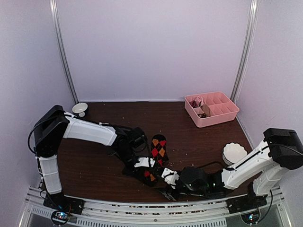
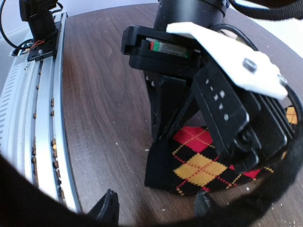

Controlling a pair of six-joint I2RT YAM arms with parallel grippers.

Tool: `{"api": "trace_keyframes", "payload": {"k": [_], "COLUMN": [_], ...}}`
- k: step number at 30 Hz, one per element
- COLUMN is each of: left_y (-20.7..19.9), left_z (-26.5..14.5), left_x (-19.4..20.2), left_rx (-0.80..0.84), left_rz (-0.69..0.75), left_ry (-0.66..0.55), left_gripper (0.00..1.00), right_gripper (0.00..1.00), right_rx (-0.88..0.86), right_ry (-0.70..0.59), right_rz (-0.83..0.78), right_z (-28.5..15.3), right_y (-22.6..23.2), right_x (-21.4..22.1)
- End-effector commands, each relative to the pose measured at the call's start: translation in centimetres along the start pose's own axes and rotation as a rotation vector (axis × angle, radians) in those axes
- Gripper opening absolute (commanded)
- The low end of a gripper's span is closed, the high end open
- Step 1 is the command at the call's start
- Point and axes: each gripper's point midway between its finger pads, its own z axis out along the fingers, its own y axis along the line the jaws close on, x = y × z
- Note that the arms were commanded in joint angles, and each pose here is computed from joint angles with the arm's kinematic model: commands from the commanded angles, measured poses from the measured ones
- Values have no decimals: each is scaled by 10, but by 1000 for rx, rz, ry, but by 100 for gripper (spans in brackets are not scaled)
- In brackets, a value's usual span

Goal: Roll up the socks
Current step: Roll the sock at the center of the board.

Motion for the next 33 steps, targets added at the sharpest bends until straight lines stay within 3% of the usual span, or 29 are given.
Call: {"api": "trace_keyframes", "payload": {"k": [1, 6, 13, 26, 33], "left_y": [-20, -18, -8, -9, -4], "left_z": [-4, -2, -5, -3, -7], "left_x": [-1, 5, 7, 12, 14], "left_rx": [164, 203, 256, 279, 286], "left_rz": [-147, -198, -276, -263, -261], "left_ry": [-48, -46, -74, -39, -27], "left_gripper": [2, 2, 2, 2, 2], "right_gripper": [53, 50, 48, 39, 36], "right_rx": [-42, -35, 40, 262, 254], "right_ry": [19, 73, 79, 141, 178], "right_rz": [-131, -270, -307, -485, -522], "right_z": [12, 20, 15, 50, 53], "right_y": [15, 26, 26, 4, 1], "right_x": [-3, 7, 20, 19, 26]}}
